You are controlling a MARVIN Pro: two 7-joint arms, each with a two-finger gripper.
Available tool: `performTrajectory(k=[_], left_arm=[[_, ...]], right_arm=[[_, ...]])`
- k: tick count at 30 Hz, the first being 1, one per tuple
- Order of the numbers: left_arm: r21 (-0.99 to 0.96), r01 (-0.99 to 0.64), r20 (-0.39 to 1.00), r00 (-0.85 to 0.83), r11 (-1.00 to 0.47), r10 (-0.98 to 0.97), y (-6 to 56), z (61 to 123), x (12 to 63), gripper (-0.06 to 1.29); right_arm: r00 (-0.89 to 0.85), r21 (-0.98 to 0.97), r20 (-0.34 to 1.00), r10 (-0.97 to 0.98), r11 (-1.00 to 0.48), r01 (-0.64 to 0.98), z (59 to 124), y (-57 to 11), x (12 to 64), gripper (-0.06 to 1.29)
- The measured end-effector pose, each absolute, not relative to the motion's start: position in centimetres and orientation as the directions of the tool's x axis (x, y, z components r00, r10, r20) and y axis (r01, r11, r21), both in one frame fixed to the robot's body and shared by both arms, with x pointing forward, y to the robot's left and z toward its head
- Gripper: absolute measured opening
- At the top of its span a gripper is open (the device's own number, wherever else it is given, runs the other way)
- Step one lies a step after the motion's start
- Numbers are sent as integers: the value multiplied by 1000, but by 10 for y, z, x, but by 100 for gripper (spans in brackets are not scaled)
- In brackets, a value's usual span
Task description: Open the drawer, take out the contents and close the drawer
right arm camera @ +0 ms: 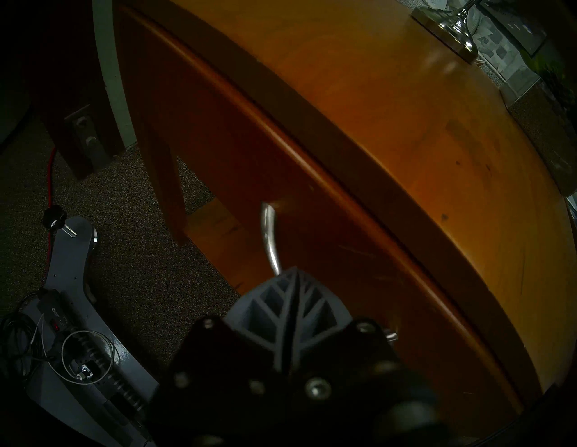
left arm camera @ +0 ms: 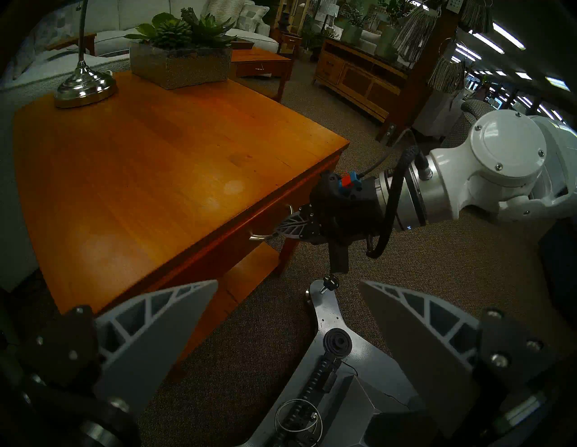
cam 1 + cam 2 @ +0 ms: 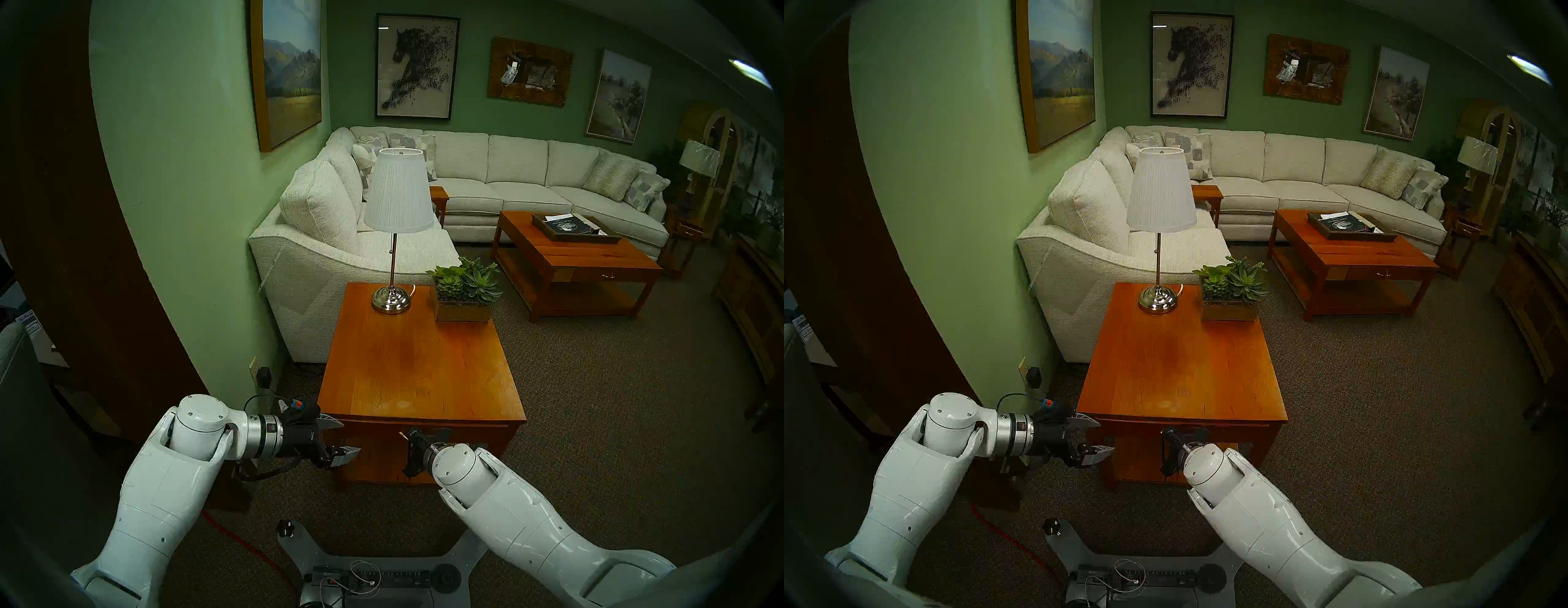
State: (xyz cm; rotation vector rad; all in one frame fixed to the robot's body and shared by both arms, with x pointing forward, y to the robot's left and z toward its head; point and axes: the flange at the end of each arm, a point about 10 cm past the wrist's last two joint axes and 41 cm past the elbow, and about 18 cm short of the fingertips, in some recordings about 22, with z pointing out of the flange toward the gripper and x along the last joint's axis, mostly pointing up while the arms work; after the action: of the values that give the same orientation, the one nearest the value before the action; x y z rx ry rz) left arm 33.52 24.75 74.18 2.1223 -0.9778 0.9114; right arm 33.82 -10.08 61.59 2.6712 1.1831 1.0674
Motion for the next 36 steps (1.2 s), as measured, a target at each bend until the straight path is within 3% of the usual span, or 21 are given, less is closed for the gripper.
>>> performTrajectory(k=[36], left_arm=[[247,-809,782,492,-534,-383,248,737,334,123]], right_arm=[[408,273,559,722,-625,731,612,-108,307,-4]])
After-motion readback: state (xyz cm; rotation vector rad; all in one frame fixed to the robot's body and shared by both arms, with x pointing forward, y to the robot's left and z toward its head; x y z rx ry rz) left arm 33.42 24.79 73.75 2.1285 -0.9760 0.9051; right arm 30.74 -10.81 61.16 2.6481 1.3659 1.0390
